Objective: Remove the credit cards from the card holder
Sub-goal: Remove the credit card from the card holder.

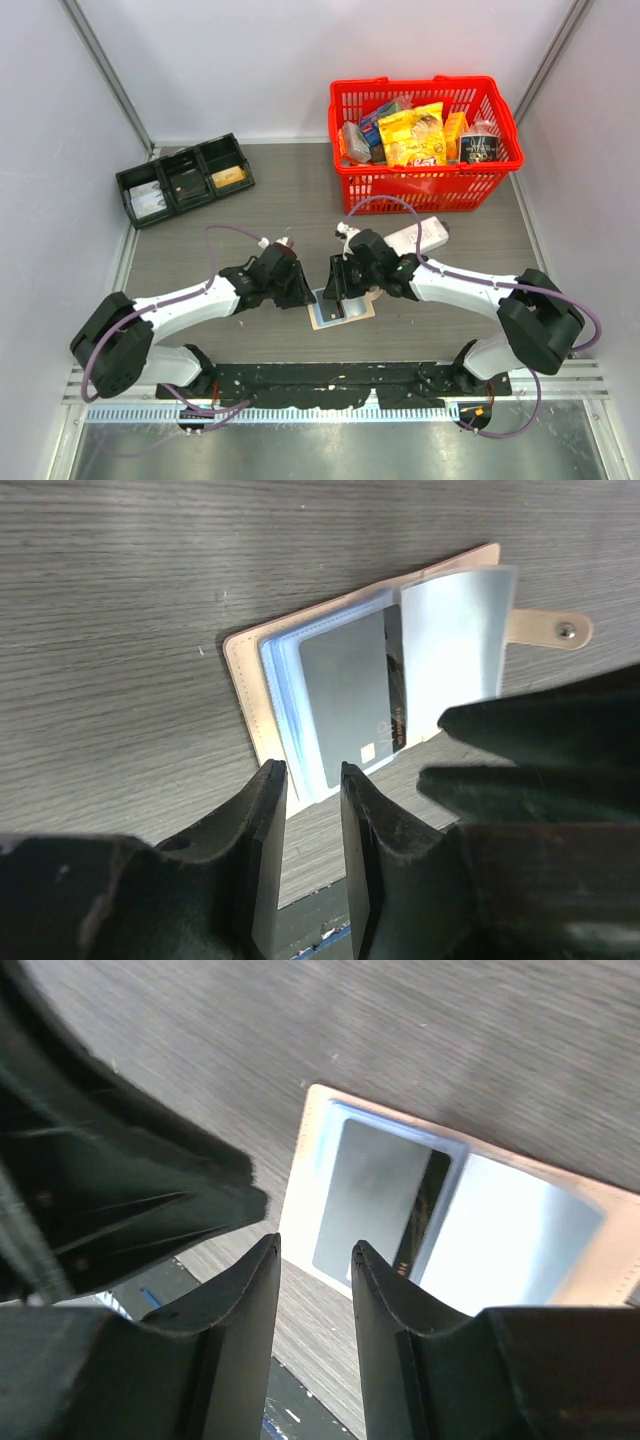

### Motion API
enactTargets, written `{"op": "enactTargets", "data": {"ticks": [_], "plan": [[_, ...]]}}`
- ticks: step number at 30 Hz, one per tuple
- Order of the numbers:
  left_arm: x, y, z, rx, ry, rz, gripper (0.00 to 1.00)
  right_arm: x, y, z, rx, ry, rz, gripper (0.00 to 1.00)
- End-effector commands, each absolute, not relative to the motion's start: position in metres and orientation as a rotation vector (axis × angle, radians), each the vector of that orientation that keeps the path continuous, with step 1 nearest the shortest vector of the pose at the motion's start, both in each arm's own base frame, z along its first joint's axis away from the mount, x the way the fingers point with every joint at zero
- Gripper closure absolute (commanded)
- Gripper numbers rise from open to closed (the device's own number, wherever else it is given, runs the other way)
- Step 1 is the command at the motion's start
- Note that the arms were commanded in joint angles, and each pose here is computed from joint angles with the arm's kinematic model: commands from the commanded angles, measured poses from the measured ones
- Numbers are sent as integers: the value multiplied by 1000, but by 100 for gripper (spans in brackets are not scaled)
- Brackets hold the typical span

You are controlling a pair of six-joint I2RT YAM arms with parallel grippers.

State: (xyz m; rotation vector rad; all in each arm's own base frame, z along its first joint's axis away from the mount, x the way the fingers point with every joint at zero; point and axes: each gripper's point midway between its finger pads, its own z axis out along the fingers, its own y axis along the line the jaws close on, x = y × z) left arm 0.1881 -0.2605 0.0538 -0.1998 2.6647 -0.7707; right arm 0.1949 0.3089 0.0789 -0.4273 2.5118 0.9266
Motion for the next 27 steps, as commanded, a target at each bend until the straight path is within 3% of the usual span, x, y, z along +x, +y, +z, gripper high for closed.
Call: {"op": "enactTargets", "data": {"ticks": [1,6,13,16,27], "plan": [[195,-257,77,-209,2592,-770,68,215,299,89,-381,2449,880,60],[201,-286,89,-147,2585,-901,70,215,304,92,-372,2392,1054,60],[202,-302,62,-154,2643,-945,93,218,298,80,-291,2362,1201,62],[198,-297,47,-164,2680,-909,99,218,294,75,-293,2351,1255,63],[183,-278,22,-195,2757,-808,100,205,287,42,-265,2390,1332,66]]}}
